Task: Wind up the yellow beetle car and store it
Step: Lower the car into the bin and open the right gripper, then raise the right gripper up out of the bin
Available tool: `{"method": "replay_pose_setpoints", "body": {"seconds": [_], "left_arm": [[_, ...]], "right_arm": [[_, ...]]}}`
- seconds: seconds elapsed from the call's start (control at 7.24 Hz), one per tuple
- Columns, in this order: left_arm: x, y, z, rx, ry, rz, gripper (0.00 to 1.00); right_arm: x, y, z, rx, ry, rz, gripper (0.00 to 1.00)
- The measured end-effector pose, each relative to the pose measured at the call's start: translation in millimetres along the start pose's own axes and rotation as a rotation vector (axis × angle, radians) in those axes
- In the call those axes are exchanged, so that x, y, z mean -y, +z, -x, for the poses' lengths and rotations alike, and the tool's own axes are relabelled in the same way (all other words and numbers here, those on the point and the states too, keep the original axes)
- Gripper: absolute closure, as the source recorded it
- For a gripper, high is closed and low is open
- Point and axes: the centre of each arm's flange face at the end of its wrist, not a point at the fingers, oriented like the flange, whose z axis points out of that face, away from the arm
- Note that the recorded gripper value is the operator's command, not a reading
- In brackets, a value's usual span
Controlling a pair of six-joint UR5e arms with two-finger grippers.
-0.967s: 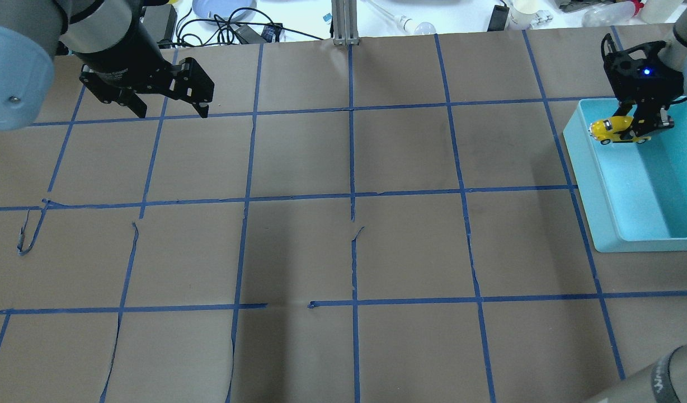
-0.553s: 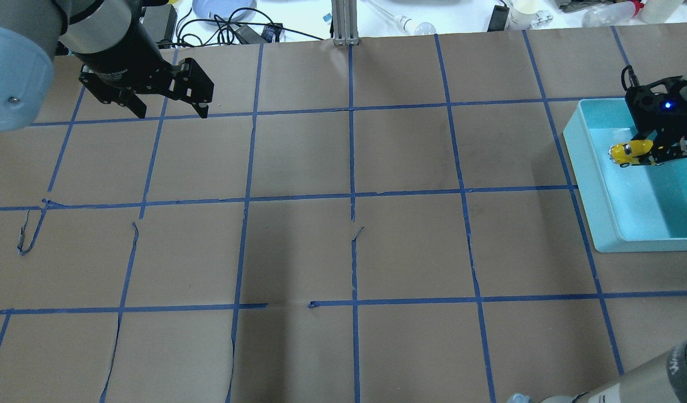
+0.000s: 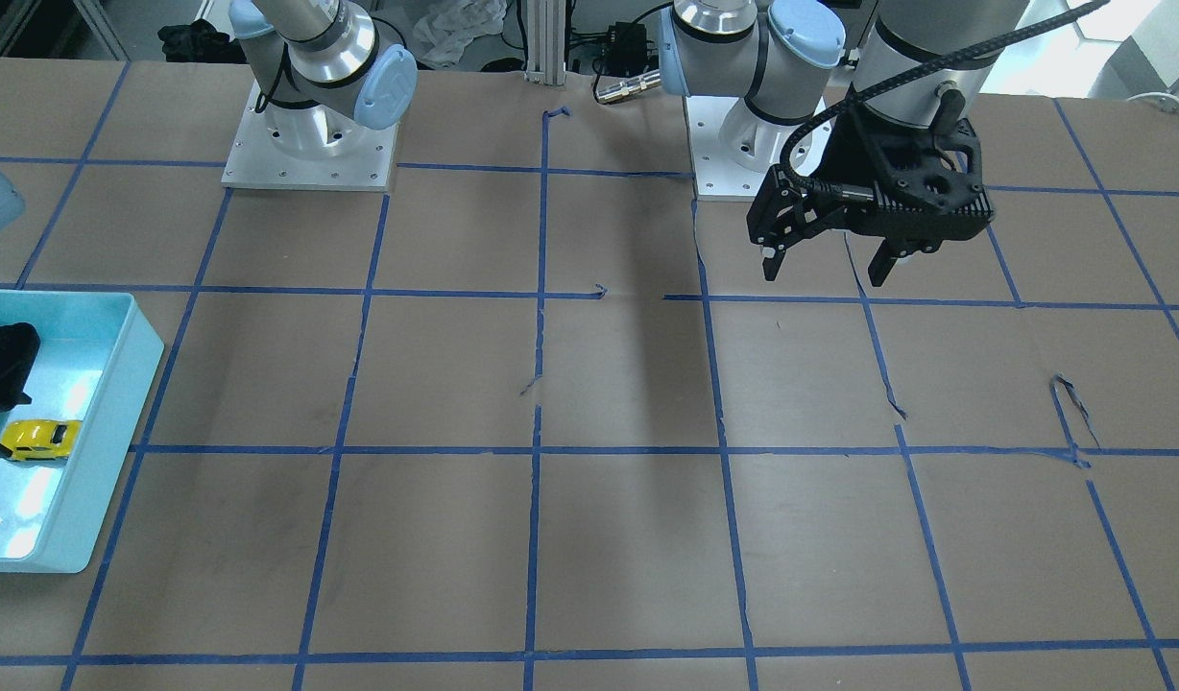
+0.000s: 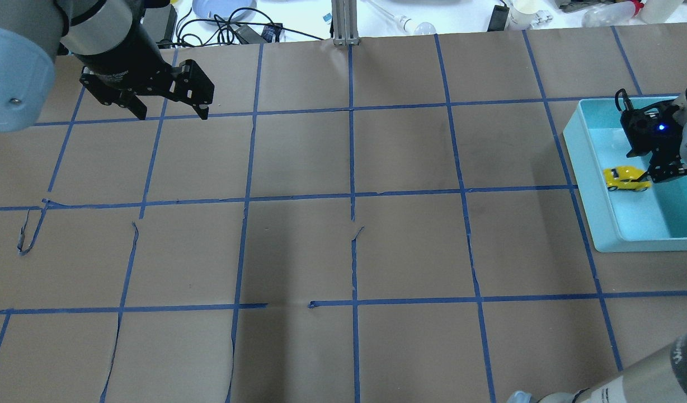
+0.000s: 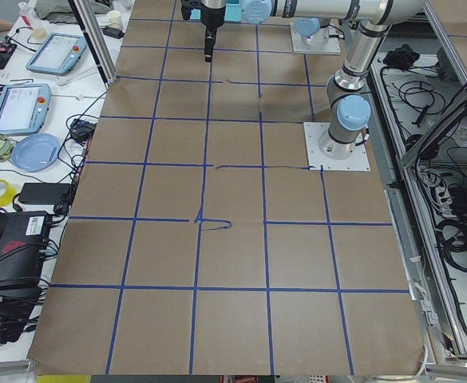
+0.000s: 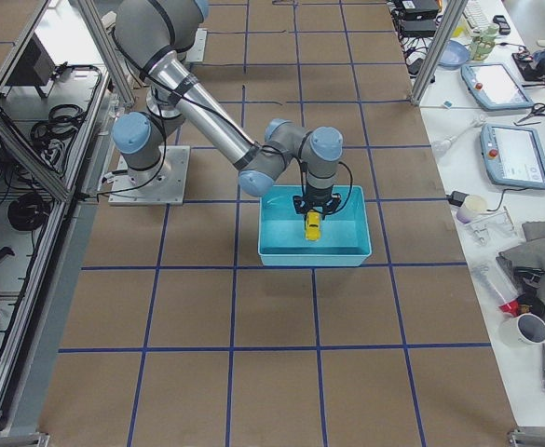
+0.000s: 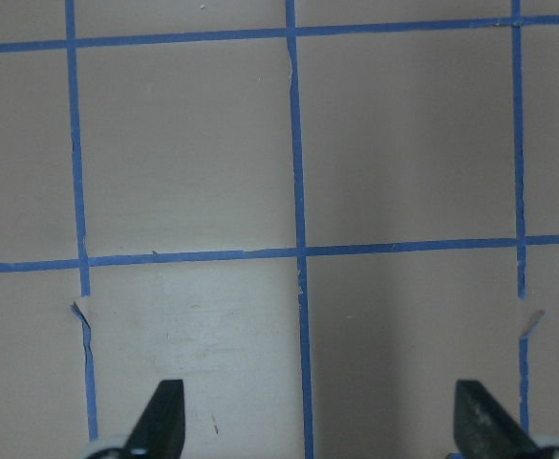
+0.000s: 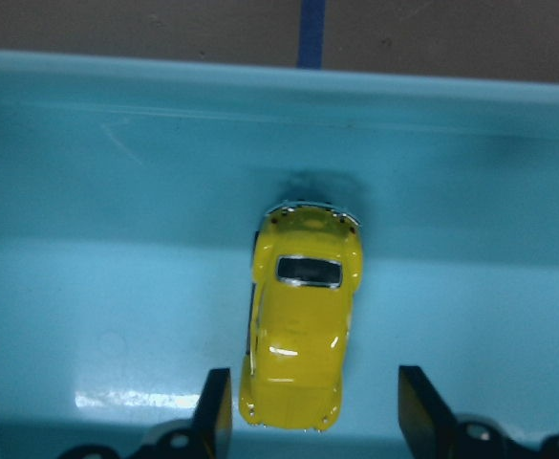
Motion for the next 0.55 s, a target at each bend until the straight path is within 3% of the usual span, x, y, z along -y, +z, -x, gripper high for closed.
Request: {"method": "replay_pose_setpoints", "body": {"seconds": [0.28, 0.55], "left_arm": [[0, 0, 0, 0.0, 0.0, -0.001, 0.0], [0, -1, 0, -0.001, 0.0, -0.002, 0.0]], "right_arm": [[1, -62, -6, -0.021, 0.097, 0.003, 0.0], [26, -149, -16, 0.003, 0.285, -0.019, 0.0]]}}
